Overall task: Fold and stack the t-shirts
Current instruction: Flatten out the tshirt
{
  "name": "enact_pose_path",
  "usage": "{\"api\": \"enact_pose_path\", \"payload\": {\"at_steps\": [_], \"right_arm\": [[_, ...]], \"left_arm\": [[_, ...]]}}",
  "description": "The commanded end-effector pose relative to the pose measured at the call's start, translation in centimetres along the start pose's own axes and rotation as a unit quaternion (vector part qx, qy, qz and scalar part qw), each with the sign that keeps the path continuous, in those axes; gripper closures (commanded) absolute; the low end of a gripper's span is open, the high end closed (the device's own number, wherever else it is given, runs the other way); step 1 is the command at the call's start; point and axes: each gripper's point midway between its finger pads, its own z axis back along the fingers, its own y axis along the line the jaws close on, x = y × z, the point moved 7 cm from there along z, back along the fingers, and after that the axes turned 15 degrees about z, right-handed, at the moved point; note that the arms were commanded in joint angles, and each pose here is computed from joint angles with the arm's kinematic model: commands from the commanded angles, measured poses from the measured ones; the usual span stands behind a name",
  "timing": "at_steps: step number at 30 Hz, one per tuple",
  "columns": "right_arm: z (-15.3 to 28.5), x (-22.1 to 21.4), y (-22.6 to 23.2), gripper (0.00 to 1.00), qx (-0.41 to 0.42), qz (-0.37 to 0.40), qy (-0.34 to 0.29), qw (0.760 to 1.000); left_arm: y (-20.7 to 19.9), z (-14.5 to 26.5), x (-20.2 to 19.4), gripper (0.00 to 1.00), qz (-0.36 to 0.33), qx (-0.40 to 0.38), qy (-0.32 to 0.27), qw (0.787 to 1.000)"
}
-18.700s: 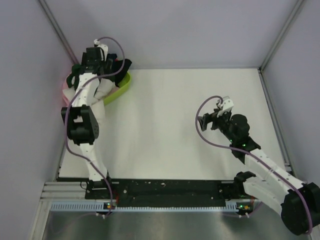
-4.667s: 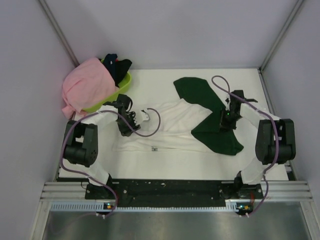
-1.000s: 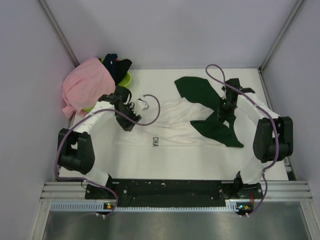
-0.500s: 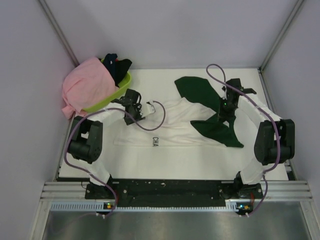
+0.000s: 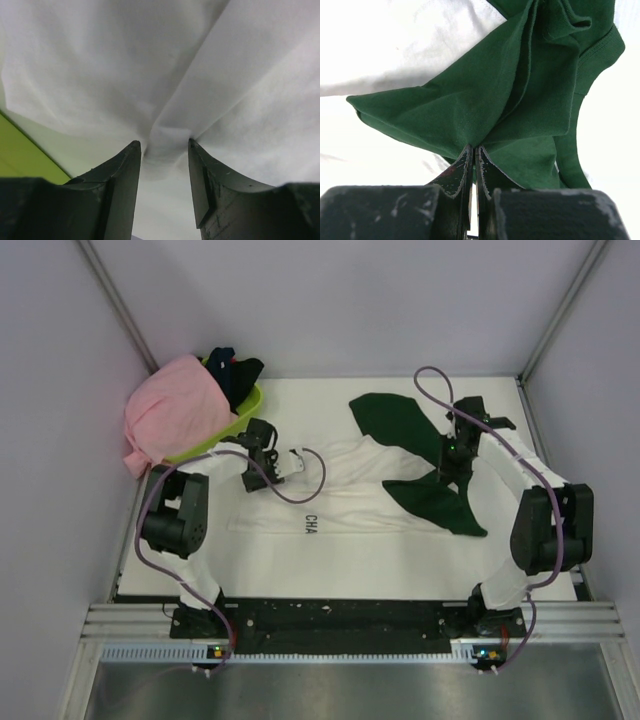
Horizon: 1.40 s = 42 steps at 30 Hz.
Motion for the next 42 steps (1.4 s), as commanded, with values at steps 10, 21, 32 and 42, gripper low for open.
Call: {"api": "enact_pose_path", "payload": {"at_steps": [10, 21, 32, 42], "right_arm": [[1.9, 1.2, -0.3, 1.0, -0.01, 0.008, -0.035, 0.999], [8.8, 4.3, -2.8, 1.0, -0.041, -0.013, -0.129, 0.991], [23.0, -4.1, 4.1, 1.0, 0.087, 0.048, -0.229, 0.968], [13.4, -27.2, 12.1, 0.73, 0.299, -0.055, 0.17, 0.937]], "left_arm": [[2.1, -0.1, -0.9, 0.72, -0.042, 0.012, 0.023, 0.999], [7.3, 9.5, 2.4, 1.0, 0.075, 0.094, -0.047, 0.992], [5.0, 26.3, 0.1, 1.0, 0.206, 0.095, -0.138, 0.964], [-0.5, 19.4, -5.4, 1.0, 0.259, 0.057, -0.056, 0.963]]}}
